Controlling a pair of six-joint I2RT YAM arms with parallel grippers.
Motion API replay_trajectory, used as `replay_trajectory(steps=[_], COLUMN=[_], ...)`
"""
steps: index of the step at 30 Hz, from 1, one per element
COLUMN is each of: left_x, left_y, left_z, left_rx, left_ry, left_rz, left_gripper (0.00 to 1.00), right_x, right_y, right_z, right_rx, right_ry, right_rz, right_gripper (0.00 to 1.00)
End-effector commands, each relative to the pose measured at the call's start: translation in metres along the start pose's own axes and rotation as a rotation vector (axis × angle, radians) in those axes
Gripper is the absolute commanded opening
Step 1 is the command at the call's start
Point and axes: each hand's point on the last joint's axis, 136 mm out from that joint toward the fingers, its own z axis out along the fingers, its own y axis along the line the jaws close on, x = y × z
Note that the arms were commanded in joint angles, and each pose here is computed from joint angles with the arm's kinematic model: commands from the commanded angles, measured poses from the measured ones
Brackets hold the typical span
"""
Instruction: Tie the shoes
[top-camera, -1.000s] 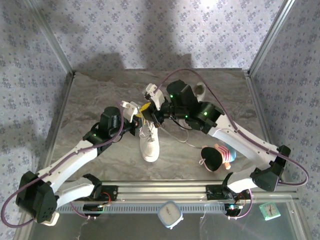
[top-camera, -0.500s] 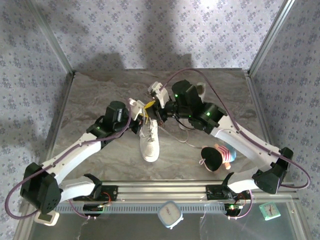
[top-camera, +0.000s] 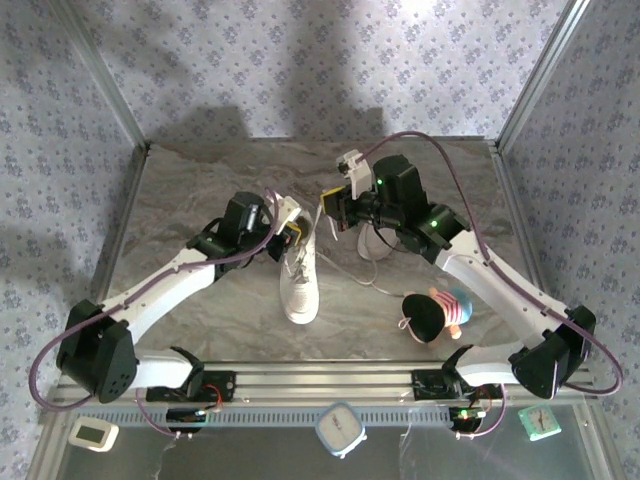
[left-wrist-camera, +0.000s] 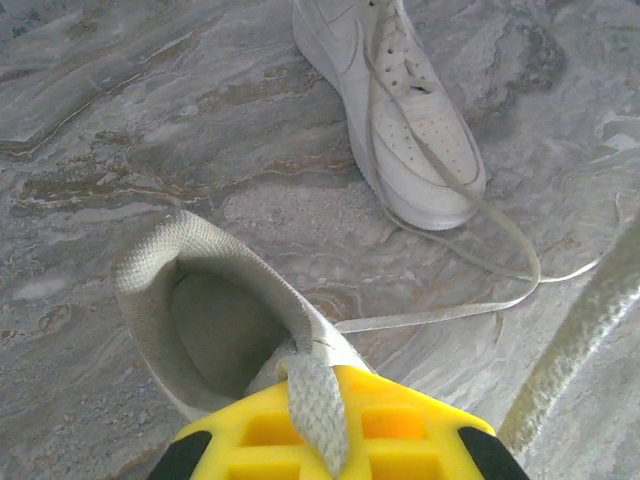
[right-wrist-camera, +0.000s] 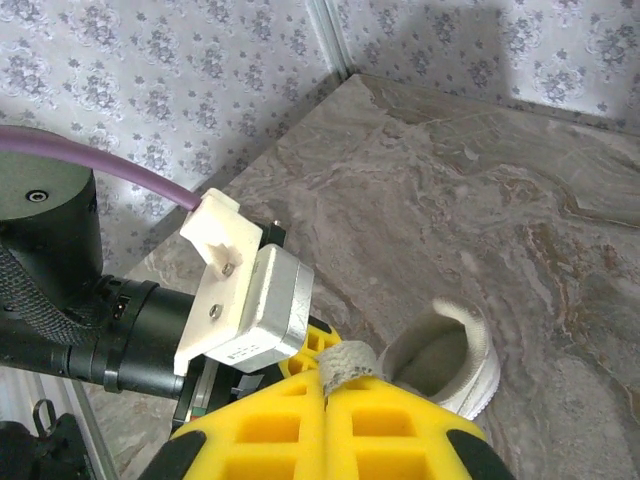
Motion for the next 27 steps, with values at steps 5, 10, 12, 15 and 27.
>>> replay_trajectory(steps=[5, 10, 12, 15, 27], left_x=[-0.015, -0.014, -0.013, -0.009, 0.007], left_y=[0.004, 0.006, 0.005, 0.001, -0.02], left_z=[-0.005, -0.008, -0.008, -0.004, 0.027], left_rx=[-0.03, -0.053, -0.06, -0.06, 0.005], left_ry=[0.034, 0.089, 0.109, 0.145, 0.22], left_rz=[0.085, 0.144, 0.168, 0.207, 0.244], left_gripper=[0.0, 0.0, 0.0, 0.0, 0.0], right_x=[0.0, 0.001, 0.002, 0.005, 0.011], right_y=[-0.007, -0.009, -0.01, -0.011, -0.024], right_z=[-0.002, -0.002, -0.002, -0.003, -0.024], right_rx=[0.001, -0.002, -0.004, -0.004, 0.022], right_ry=[-0.017, -0.02, -0.019, -0.02, -0.059], right_rz=[0.046, 0.059, 0.065, 0.072, 0.123], right_gripper=[0.0, 0.0, 0.0, 0.0, 0.0])
